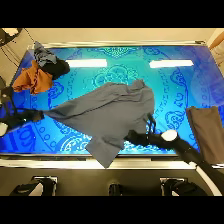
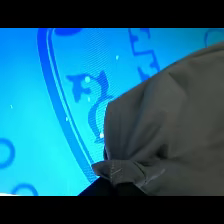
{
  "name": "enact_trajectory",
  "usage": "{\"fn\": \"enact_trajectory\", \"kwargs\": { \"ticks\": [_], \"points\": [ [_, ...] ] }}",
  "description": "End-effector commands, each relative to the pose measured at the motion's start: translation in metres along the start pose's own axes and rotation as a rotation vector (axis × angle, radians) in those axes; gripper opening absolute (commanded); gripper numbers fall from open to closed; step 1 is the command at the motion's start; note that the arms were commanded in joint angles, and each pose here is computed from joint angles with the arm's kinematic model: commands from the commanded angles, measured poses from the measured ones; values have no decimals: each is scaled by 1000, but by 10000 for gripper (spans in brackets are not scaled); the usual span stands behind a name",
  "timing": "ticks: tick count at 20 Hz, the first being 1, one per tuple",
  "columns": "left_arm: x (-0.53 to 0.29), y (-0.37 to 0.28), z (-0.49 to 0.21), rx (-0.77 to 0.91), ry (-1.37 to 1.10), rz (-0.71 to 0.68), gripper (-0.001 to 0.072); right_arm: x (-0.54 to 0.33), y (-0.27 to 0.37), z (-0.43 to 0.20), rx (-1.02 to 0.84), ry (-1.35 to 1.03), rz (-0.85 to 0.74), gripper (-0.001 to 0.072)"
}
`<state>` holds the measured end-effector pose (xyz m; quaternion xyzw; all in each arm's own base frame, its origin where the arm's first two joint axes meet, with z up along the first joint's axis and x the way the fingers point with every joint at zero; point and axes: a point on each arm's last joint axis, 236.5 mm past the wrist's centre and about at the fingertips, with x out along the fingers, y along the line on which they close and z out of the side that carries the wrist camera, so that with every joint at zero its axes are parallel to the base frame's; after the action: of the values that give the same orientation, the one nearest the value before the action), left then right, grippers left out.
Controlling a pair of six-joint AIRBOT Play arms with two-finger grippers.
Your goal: Fold the shirts.
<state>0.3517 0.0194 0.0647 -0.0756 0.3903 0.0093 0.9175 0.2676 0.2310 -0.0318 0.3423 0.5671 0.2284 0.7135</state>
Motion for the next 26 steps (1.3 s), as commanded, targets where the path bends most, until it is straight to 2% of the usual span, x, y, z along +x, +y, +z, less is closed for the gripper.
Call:
{"fn": "enact_trajectory", "kwargs": {
  "ticks": [1, 3, 4, 6, 8, 10, 14, 18, 22, 24, 26],
  "points": [
    [-60, -12, 87, 71, -236, -2, 29, -101, 65, 94, -563, -271, -246, 52],
    [-144, -26, 165, 105, -483, -2, 29, -252, 154, 162, -808, -732, -419, 52],
    [-197, -35, 197, 123, -613, -5, 28, -335, 199, 170, -878, -969, -469, 53],
    [-300, -52, 238, 105, -842, -32, 28, -483, 264, 138, -935, -1344, -517, 53],
    [-386, -66, 250, 57, -1013, -87, 29, -567, 289, 89, -913, -1520, -488, 53],
    [-444, -77, 244, 57, -1124, -123, 28, -604, 292, 55, -866, -1575, -449, 53],
    [-489, -84, 225, 71, -1209, -135, 28, -600, 267, 47, -731, -1486, -438, 53],
    [-458, -78, 229, 75, -1115, -101, 28, -552, 231, 72, -564, -1289, -480, 53],
    [-307, -59, 222, 83, -678, -55, 29, -424, 142, 116, -415, -745, -777, 53],
    [-208, -45, 206, 117, -442, -31, 29, -353, 120, 156, -451, -585, -821, 53],
    [-109, -27, 174, 93, -213, -20, 29, -271, 104, 199, -479, -496, -775, 53]
  ]
}}
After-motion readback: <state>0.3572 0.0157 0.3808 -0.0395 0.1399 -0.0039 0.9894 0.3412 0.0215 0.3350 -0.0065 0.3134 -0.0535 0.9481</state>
